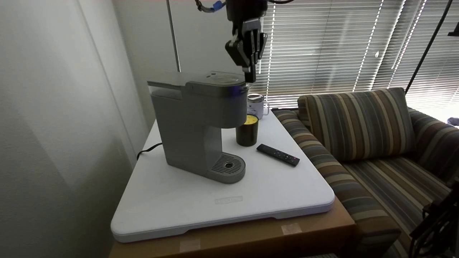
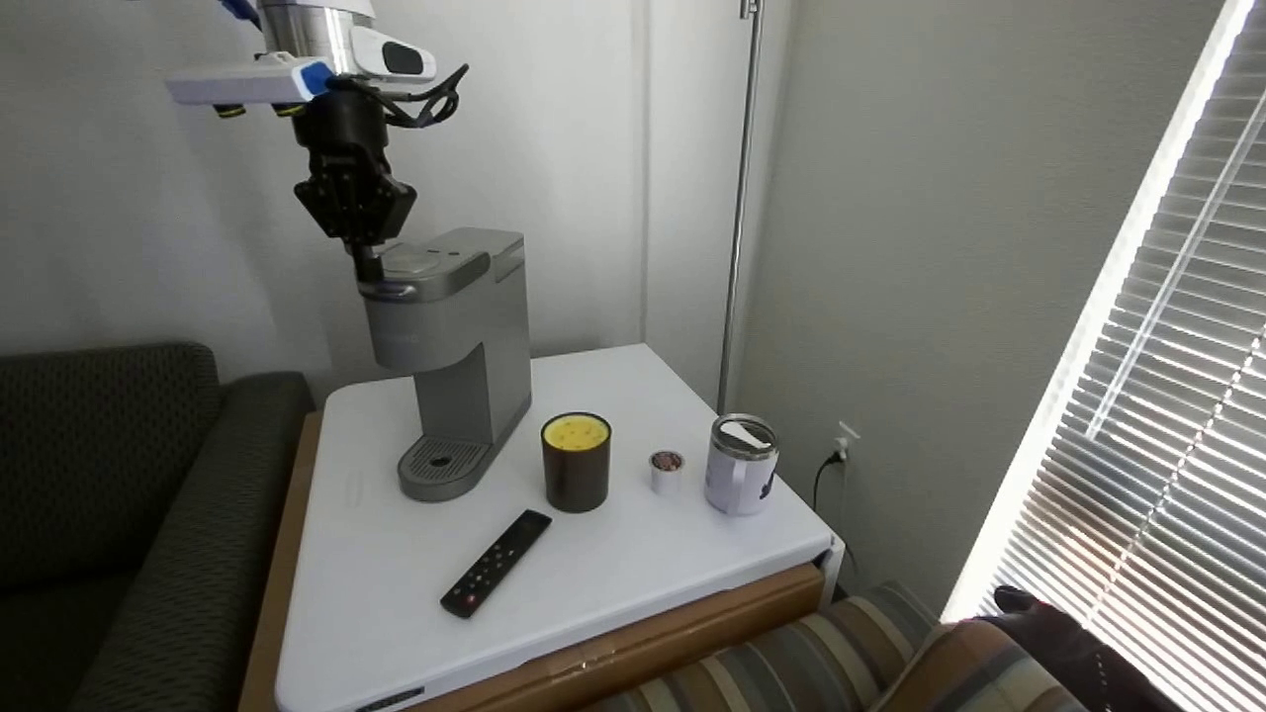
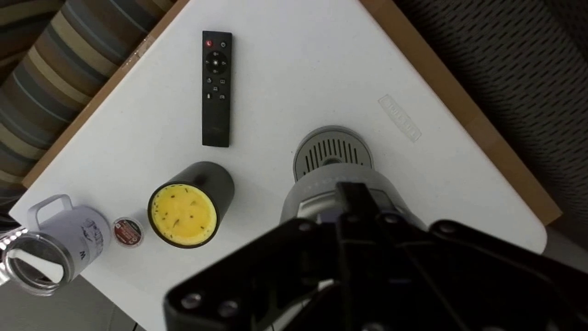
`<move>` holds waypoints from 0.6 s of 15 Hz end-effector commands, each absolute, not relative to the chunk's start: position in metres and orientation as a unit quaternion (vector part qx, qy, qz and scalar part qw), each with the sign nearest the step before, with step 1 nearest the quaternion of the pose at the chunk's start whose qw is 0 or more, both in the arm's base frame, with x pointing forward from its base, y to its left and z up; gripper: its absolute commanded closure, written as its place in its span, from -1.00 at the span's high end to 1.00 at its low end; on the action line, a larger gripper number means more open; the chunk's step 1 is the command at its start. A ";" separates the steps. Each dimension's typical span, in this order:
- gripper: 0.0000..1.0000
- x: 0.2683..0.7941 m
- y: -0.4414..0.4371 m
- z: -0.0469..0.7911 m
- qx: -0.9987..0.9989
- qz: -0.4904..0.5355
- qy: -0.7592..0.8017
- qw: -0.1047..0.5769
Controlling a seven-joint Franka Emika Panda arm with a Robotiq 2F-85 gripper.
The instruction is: Close the top opening of the coffee machine.
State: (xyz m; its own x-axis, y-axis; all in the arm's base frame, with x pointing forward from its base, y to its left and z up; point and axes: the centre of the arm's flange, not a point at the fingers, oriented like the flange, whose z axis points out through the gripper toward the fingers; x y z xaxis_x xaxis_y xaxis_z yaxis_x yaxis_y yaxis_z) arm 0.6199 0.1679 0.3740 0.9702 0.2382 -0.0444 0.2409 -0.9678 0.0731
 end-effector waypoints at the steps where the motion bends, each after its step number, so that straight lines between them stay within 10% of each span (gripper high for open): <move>1: -1.00 0.603 0.160 0.379 0.987 -0.027 0.142 0.068; 9: -1.00 0.600 0.156 0.401 0.983 -0.029 0.172 0.048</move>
